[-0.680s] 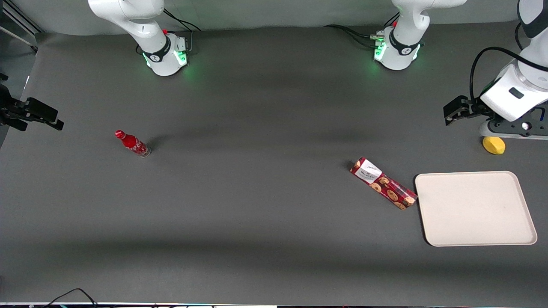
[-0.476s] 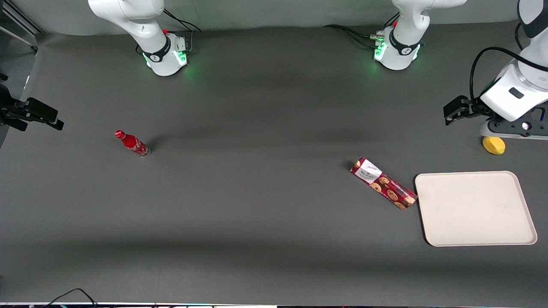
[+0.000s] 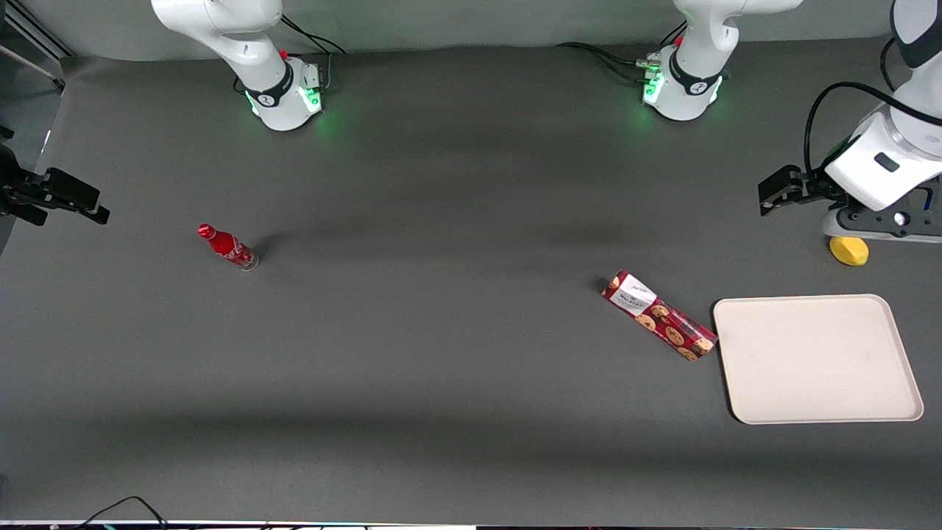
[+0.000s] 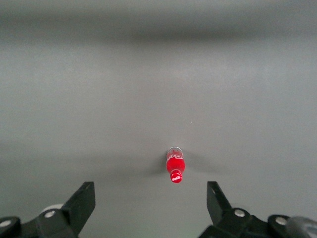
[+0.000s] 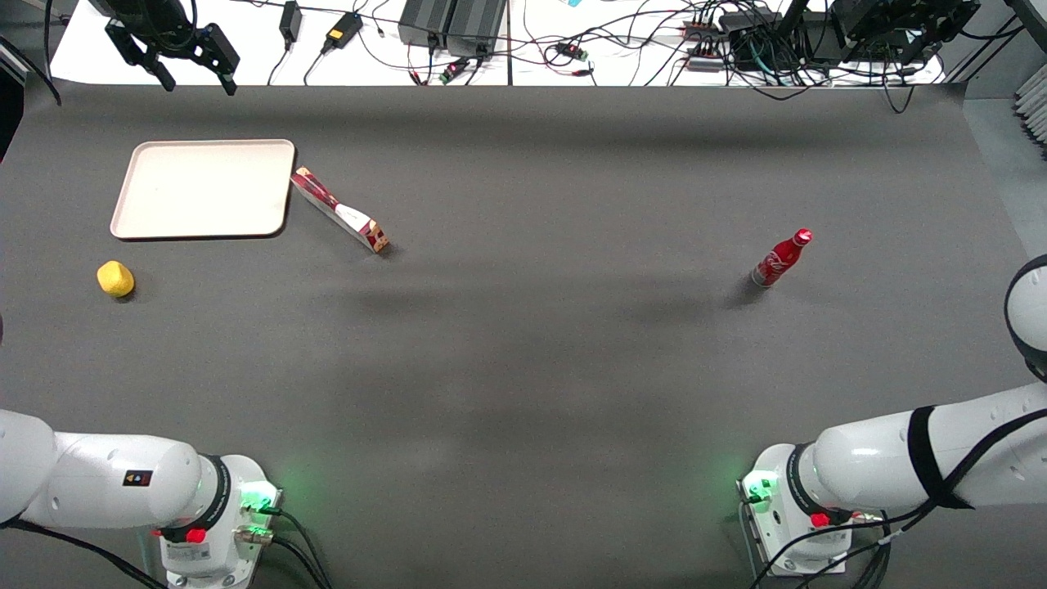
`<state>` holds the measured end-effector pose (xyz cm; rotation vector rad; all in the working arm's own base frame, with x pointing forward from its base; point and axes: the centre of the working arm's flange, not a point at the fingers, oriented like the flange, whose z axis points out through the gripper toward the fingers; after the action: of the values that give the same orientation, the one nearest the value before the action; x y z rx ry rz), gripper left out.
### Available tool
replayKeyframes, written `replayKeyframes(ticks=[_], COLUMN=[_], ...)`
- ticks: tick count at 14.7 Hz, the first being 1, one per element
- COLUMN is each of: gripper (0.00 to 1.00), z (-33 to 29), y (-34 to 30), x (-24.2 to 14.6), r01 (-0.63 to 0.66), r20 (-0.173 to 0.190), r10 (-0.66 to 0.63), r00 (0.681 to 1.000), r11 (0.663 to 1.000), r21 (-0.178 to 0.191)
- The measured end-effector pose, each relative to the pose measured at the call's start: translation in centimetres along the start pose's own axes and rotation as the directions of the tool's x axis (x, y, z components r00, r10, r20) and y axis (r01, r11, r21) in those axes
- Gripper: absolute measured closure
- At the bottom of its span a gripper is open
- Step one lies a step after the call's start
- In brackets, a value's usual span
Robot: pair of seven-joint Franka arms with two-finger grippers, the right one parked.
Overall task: Place red cookie box on tray
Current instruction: 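Move the left gripper from rest toward the red plaid cookie box, then lower the open left gripper over the cookie box and close on it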
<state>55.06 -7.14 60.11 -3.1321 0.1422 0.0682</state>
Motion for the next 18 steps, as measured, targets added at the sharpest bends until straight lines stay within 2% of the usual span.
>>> replayKeyframes(ticks=[2, 3, 5, 6, 7, 10, 13, 15, 18], gripper=[0.00, 0.00, 0.00, 0.00, 0.00, 0.00, 0.00, 0.00, 0.00], z=[0.1, 0.2, 0.7, 1.3, 2.2, 6.4, 10.8, 13.8, 17.8], y=[0.1, 0.2, 1.3, 2.2, 3.3, 5.9, 5.9, 5.6, 5.1], x=[0.0, -0.1, -0.1, 0.0, 0.2, 2.0, 5.0, 7.0, 9.2], r01=[0.046, 0.110, 0.266, 0.354, 0.450, 0.660, 0.762, 0.789, 0.809], r20=[0.008, 0.013, 0.027, 0.039, 0.054, 0.090, 0.100, 0.104, 0.101], r10=[-0.046, -0.110, -0.266, -0.354, -0.450, -0.663, -0.762, -0.787, -0.804], r00=[0.999, 0.994, 0.964, 0.934, 0.891, 0.743, 0.640, 0.608, 0.585], r11=[0.999, 0.994, 0.964, 0.935, 0.893, 0.749, 0.646, 0.613, 0.588], r21=[-0.005, -0.006, -0.002, 0.006, 0.020, 0.067, 0.046, 0.024, -0.001])
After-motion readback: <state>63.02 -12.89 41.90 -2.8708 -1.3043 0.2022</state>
